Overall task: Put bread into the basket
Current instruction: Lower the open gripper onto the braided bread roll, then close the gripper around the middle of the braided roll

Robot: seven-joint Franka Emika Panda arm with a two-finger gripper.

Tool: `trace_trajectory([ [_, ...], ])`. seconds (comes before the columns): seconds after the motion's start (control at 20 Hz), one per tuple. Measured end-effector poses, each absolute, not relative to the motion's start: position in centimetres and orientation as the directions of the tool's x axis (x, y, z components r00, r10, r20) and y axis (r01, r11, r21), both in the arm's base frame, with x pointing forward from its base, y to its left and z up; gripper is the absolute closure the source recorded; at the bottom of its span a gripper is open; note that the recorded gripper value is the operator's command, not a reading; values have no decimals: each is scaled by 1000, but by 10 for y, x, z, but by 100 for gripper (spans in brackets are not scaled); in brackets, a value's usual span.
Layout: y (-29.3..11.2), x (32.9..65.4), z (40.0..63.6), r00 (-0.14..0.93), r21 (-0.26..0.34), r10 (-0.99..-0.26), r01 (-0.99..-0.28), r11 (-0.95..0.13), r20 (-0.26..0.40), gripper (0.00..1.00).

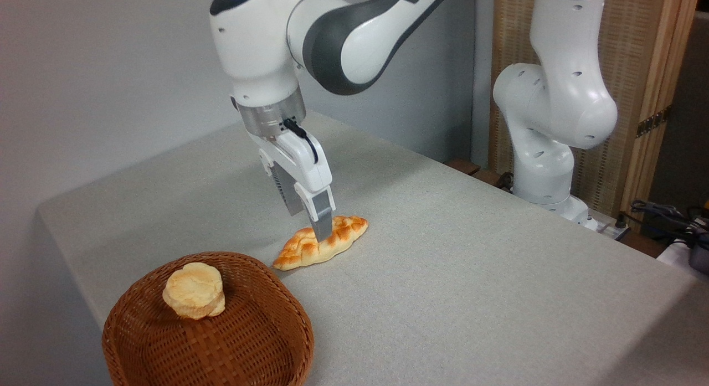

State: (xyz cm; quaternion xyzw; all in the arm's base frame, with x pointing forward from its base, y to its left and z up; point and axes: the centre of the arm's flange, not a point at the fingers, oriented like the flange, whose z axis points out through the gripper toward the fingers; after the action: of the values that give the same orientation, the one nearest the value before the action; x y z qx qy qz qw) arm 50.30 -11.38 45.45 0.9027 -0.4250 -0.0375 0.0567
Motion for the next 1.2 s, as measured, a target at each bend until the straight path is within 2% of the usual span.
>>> trace_trajectory([
  [0.3,-131,493,433,599,145,-800,-789,-597,-35,0],
  [0.6,-126,501,406,581,97,-812,-806,-584,-60,0],
  [0.85,-128,502,403,578,99,-814,-808,-581,-63,0],
  [0.9,-129,502,403,577,99,-814,-808,-580,-63,7],
  [0.95,-129,502,403,576,99,-815,-809,-580,-63,20],
  [1.0,-130,502,403,576,98,-815,-809,-579,-63,41],
  [1.05,-130,501,403,575,98,-816,-810,-578,-62,55],
  [1.1,-130,501,403,574,98,-816,-811,-577,-62,60],
  [1.2,-131,501,403,573,98,-817,-811,-577,-62,61],
])
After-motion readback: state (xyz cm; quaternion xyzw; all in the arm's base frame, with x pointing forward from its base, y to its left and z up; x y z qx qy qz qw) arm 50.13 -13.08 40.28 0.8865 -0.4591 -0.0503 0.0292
